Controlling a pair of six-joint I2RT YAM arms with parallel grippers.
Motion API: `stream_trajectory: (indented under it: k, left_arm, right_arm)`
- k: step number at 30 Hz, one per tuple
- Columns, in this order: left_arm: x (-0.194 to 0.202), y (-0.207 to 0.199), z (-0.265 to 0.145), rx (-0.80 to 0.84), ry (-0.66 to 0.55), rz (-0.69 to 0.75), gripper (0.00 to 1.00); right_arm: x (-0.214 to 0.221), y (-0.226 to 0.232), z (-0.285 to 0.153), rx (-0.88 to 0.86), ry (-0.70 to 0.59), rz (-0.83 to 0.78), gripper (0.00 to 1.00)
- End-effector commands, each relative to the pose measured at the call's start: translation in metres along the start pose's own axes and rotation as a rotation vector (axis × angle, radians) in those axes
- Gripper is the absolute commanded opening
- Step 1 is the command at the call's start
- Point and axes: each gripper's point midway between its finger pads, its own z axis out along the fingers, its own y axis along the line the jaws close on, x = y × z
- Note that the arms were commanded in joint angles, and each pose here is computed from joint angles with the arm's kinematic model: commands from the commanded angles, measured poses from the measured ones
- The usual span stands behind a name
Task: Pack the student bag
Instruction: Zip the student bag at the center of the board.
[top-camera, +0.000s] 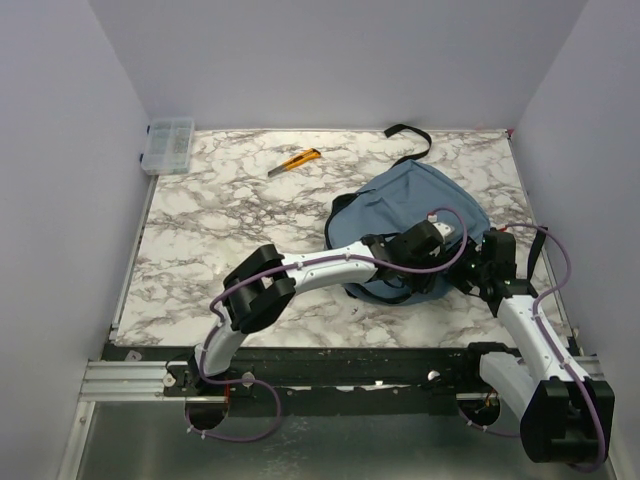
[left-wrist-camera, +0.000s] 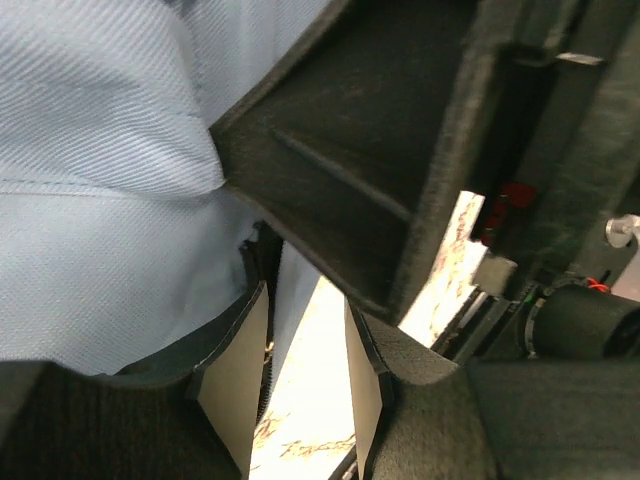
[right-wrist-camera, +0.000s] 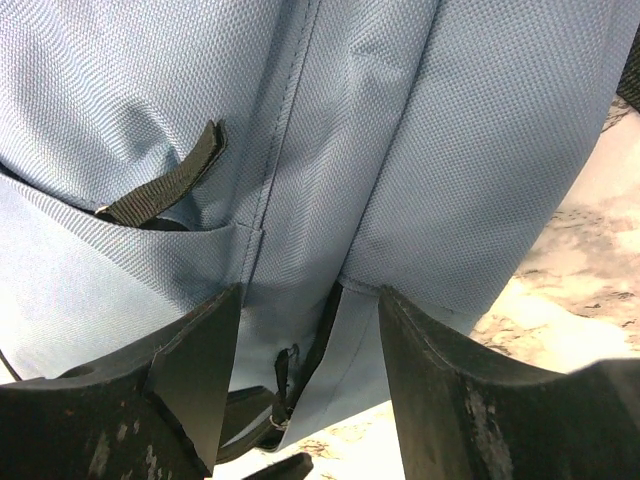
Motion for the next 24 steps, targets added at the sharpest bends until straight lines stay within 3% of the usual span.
stream_trajectory:
  k: [1, 12, 15, 18, 24]
  left_arm:
    - [-0.002, 0.014, 0.002, -0.085, -0.003, 0.026, 0.38]
    - [0.003, 0.028, 0.025, -0.120, 0.021, 0.049, 0.35]
    - [0.001, 0.029, 0.024, -0.114, 0.021, 0.051, 0.24]
    - [-0.006, 0.020, 0.013, -0.075, 0.007, 0.052, 0.00]
    - [-0.024, -0.004, -0.032, 0.035, -0.093, 0.074, 0.00]
  right_arm:
    - [0.001, 0.009, -0.002, -0.051, 0.013, -0.017, 0.61]
    - [0.008, 0.018, -0.004, -0.109, 0.046, -0.004, 0.60]
    - [0.007, 0.008, -0.004, -0.052, 0.035, 0.004, 0.59]
    - [0.007, -0.002, -0.005, 0.016, 0.042, 0.005, 0.57]
    - [0.013, -0.004, -0.006, 0.044, 0.089, 0.010, 0.53]
